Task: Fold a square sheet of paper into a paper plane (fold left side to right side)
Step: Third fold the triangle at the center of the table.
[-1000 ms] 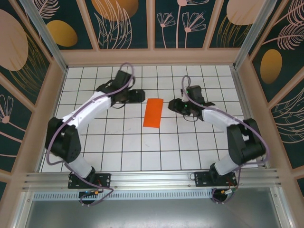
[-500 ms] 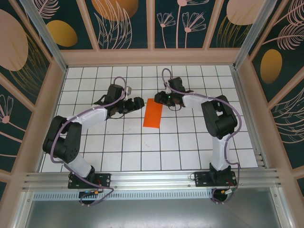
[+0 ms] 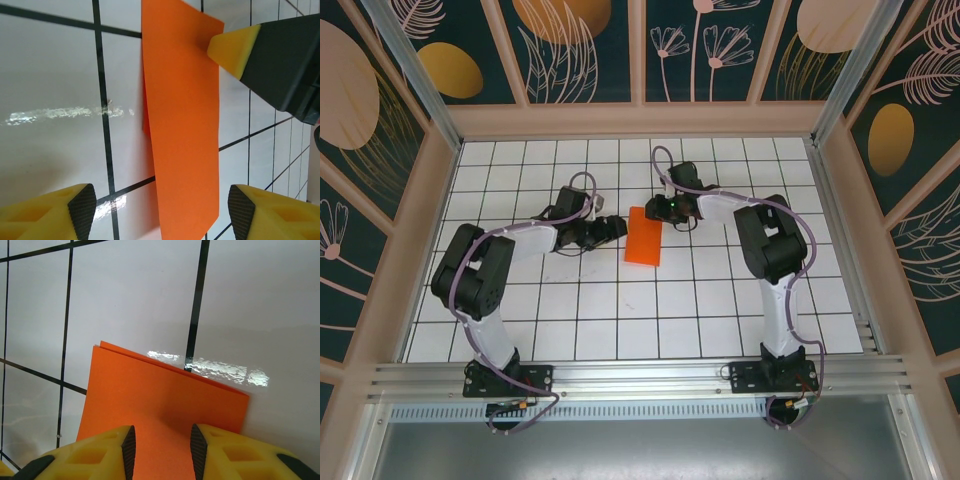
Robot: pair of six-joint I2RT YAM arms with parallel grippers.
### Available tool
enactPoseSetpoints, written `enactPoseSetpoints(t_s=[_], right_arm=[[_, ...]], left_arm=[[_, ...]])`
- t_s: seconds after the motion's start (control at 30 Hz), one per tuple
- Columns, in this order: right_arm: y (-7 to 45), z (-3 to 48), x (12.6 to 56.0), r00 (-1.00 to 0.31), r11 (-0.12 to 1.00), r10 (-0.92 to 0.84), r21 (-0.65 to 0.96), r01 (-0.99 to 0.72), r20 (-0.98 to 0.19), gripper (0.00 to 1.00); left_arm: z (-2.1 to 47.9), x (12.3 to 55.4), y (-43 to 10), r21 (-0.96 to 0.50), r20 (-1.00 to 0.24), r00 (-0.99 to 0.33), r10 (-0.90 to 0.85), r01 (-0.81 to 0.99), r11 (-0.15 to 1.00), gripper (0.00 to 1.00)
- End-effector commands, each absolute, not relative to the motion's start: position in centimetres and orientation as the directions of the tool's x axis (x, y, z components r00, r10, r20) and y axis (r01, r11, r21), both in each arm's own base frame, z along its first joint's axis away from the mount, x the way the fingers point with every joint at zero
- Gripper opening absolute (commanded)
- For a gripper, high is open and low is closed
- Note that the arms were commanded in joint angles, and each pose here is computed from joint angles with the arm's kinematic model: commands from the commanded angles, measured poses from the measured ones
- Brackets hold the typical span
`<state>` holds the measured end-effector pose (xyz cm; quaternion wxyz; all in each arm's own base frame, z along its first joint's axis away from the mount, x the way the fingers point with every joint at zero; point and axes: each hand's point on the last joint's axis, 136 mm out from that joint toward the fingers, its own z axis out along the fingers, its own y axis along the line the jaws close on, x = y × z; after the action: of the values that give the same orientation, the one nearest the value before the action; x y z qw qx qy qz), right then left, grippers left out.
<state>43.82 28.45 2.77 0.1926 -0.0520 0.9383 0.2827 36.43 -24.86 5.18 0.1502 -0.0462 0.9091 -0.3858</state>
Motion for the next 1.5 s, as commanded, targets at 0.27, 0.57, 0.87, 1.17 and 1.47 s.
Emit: enactPoseSetpoints(t_s=[0.27,0.57,0.87,1.17,1.47], right_arm=[[28.3,0.4,42.5,-0.942,0.845,-0.035,0.494,-0.206,-0.333,0.37],[28.5,0.7,42.3,-0.941,0.834,-0.034,0.509,-0.212,-0.337,0.36],[28.7,0.7,42.2,-0.941,0.83,-0.034,0.516,-0.214,-0.337,0.36],[28.7,0.9,42.2,-0.937,0.827,-0.031,0.518,-0.219,-0.347,0.36],[28.4,4.2,43.1,-0.899,0.796,0.0,0.543,-0.265,-0.439,0.4]], left_arm=[[5.9,37.9,-27.5,-0.777,-0.224,-0.957,-0.184,0.062,0.626,0.67],[4.3,37.8,-28.3,-0.777,-0.189,-0.967,-0.169,0.042,0.628,0.67],[3.5,37.3,-29.8,-0.783,-0.167,-0.976,-0.142,0.044,0.621,0.62],[4.0,37.6,-29.9,-0.771,-0.183,-0.972,-0.146,0.05,0.635,0.52],[3.8,36.9,-29.5,-0.764,-0.175,-0.972,-0.159,0.033,0.644,0.25]])
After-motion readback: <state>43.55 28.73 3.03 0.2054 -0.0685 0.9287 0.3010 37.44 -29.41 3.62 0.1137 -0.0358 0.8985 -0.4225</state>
